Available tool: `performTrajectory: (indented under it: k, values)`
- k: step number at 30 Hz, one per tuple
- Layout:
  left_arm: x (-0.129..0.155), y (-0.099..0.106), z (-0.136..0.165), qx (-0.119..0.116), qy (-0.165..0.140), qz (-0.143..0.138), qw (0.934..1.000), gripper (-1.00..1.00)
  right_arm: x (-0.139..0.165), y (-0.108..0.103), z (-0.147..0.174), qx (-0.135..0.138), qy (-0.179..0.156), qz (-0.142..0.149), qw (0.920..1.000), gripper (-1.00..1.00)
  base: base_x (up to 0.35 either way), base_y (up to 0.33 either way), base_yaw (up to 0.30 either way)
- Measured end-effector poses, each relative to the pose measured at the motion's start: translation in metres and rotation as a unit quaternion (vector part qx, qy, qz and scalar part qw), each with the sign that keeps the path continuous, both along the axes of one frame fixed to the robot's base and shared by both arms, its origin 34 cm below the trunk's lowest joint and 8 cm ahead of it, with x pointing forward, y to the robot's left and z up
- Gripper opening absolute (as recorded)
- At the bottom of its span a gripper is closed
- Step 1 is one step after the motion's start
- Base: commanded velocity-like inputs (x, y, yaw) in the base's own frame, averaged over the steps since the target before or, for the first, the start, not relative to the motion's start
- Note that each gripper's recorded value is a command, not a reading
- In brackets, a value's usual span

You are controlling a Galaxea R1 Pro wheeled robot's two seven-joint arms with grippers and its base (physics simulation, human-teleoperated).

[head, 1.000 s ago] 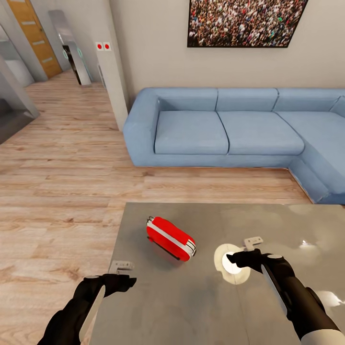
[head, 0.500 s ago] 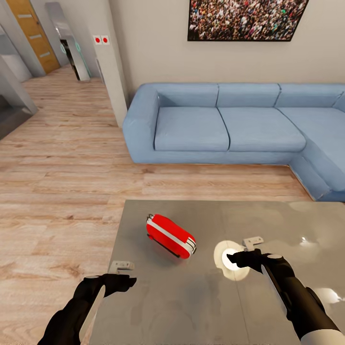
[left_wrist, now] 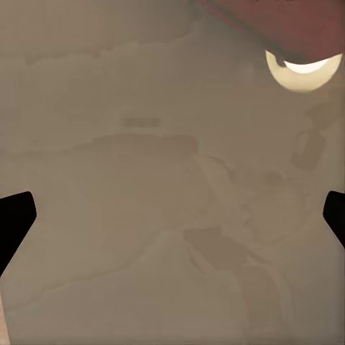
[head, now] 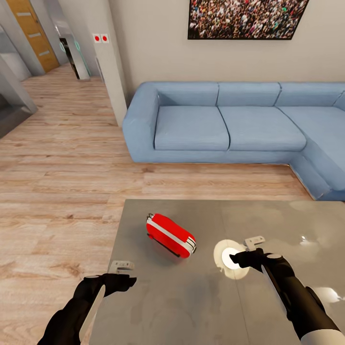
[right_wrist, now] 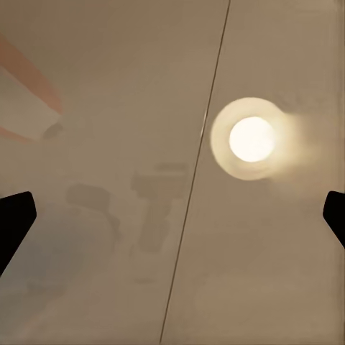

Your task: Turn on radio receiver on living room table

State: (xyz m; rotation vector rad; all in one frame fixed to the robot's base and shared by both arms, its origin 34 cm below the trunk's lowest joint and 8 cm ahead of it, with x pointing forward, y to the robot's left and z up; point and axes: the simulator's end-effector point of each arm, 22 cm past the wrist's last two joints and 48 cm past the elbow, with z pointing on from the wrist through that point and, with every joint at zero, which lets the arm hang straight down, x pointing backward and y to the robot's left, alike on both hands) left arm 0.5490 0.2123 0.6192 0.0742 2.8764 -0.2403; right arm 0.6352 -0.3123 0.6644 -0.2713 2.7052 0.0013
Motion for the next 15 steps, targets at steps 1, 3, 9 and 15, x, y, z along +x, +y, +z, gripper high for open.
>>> performTrajectory:
  k: [1,3,9,15]
  values:
    - [0.0,0.0,0.0,0.0,0.0,0.0,1.0,1.0,0.0,0.0,0.0,-0.002,0.0,0.001,1.0,1.0,0.0,0.0,0.0]
    - [-0.001,0.0,-0.001,0.0,0.002,0.0,1.0,1.0,-0.001,-0.001,-0.002,-0.004,0.001,0.001,1.0,1.0,0.0,0.0,0.013]
    - [-0.004,0.0,-0.005,0.0,0.006,0.0,1.0,1.0,-0.003,-0.002,-0.006,-0.006,0.006,0.001,1.0,1.0,0.0,0.0,0.052]
    - [-0.007,0.0,-0.009,0.0,0.011,0.0,0.9999,1.0,-0.005,-0.002,-0.011,-0.011,0.009,-0.002,0.9999,1.0,0.0,0.0,0.088]
